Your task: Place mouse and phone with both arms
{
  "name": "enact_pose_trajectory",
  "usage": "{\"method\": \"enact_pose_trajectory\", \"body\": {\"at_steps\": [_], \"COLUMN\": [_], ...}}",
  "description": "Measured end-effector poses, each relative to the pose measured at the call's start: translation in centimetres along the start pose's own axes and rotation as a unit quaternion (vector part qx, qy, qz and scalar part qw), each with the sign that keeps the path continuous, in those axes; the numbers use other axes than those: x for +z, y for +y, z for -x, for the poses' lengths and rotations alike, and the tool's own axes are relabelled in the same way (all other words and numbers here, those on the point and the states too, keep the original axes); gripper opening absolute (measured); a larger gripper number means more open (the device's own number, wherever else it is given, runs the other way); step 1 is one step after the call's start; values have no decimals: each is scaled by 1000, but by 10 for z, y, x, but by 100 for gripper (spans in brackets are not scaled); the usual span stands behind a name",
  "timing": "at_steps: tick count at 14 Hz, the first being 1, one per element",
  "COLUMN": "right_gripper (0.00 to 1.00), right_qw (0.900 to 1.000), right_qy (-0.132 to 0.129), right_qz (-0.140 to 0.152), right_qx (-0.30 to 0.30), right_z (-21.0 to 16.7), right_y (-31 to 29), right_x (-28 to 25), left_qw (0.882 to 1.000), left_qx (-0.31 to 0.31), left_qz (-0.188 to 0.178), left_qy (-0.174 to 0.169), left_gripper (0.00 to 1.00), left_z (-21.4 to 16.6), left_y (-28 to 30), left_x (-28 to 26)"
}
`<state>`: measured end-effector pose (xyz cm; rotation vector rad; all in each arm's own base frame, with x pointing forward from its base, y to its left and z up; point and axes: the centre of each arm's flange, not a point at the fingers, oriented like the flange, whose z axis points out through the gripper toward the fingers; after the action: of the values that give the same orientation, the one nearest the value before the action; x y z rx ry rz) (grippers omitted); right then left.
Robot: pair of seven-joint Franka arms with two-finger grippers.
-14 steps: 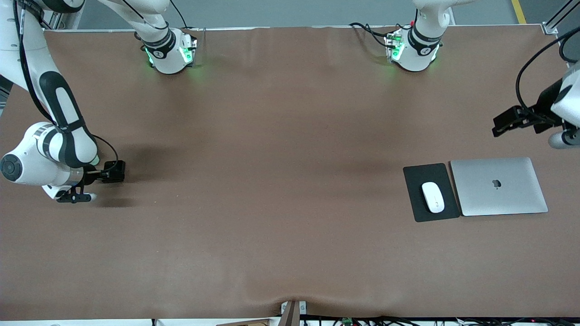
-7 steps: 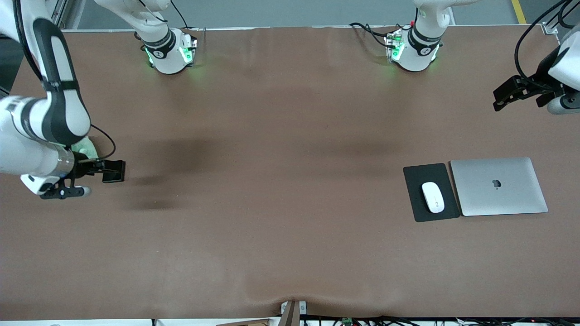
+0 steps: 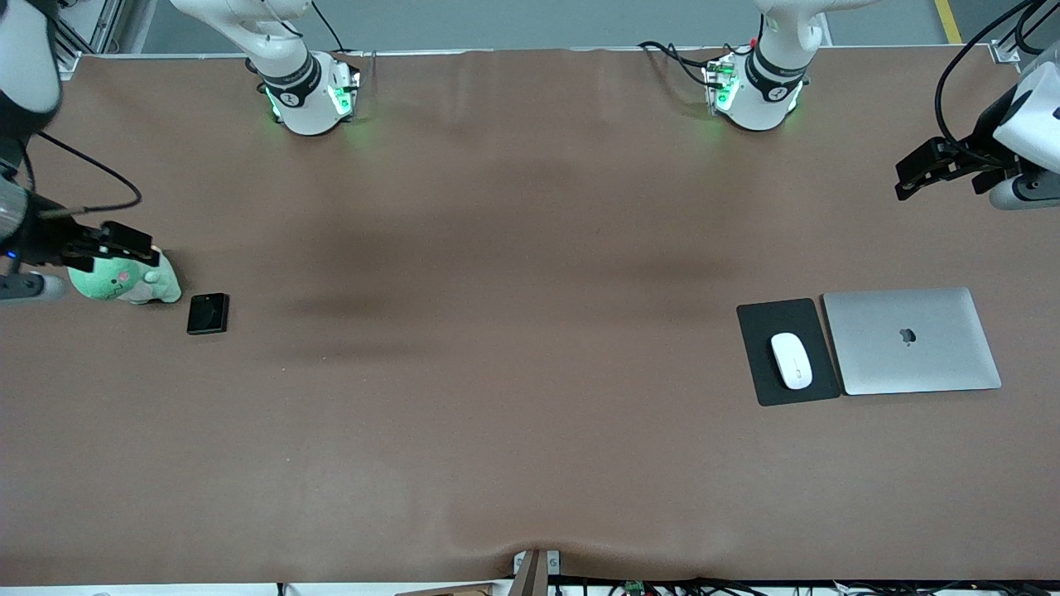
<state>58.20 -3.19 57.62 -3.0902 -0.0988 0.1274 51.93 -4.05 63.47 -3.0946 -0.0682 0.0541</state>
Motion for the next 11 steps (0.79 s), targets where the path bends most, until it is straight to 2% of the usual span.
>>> {"method": "enact_pose_trajectory", "body": {"at_steps": [5,11], "right_gripper": [100,100], "right_qw": [1000,999], "right_qy": [27,27], "right_qz": [3,2], "right_qx": [-2,20], "right_z": [13,41], "right_y": [-5,-5], "right_x": [-40,-67], "left_qw": [1000,1000], "left_qx": [20,23], "left_qz": [1,1], "left_qy": [-4,-4], "left_gripper": [100,100], "left_z": [-3,-3], "left_y": [-1,2], "left_x": [4,3]}}
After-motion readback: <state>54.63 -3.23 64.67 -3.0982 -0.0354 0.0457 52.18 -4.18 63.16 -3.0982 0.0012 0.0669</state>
